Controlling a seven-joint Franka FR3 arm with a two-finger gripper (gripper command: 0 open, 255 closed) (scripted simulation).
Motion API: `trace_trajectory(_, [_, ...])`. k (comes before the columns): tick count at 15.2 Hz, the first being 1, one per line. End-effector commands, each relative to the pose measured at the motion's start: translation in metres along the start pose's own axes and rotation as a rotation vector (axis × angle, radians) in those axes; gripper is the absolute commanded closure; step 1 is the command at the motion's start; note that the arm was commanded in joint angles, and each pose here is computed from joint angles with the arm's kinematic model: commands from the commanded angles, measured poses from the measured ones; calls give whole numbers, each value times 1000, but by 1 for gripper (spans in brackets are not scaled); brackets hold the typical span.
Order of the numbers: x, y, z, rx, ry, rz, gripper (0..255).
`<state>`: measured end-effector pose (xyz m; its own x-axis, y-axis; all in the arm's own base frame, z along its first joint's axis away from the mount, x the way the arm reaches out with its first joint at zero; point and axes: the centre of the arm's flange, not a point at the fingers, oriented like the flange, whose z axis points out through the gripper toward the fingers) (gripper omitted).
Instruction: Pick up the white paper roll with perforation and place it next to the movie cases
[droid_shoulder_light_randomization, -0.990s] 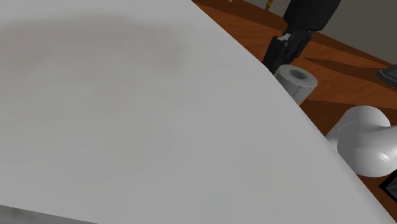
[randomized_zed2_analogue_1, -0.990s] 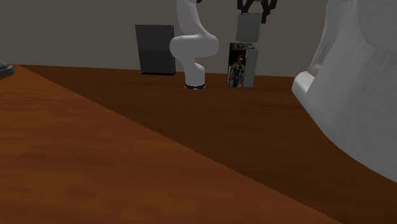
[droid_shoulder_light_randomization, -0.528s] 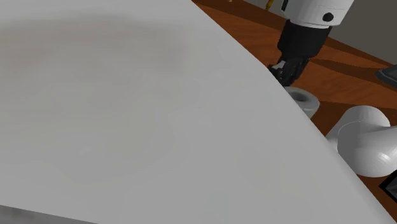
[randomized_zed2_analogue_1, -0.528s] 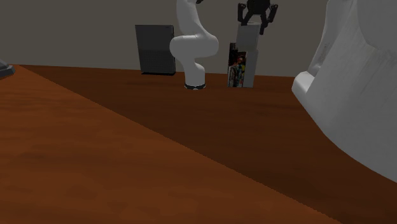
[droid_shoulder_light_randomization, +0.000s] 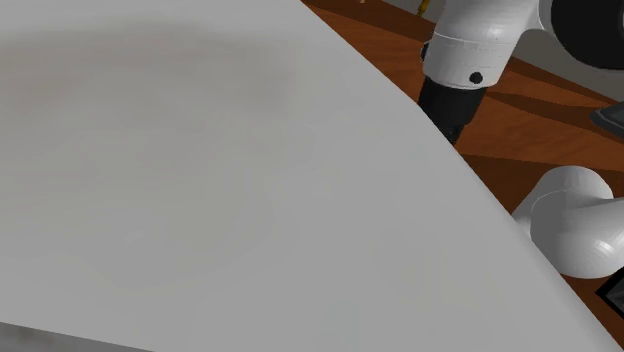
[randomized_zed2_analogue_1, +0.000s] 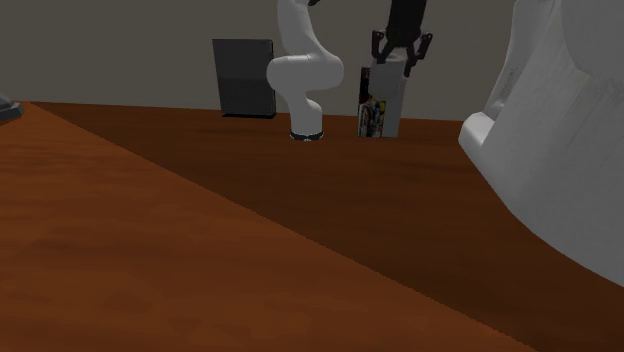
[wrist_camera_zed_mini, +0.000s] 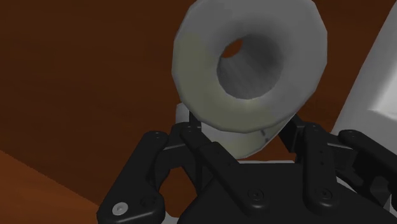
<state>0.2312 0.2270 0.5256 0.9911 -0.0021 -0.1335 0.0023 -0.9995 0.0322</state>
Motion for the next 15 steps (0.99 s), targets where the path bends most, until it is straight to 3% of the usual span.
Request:
trace_trajectory(1, [-48, 0, -24, 33, 153, -47, 255])
trace_trajectory(15, [-38, -3, 50, 33, 153, -47, 255])
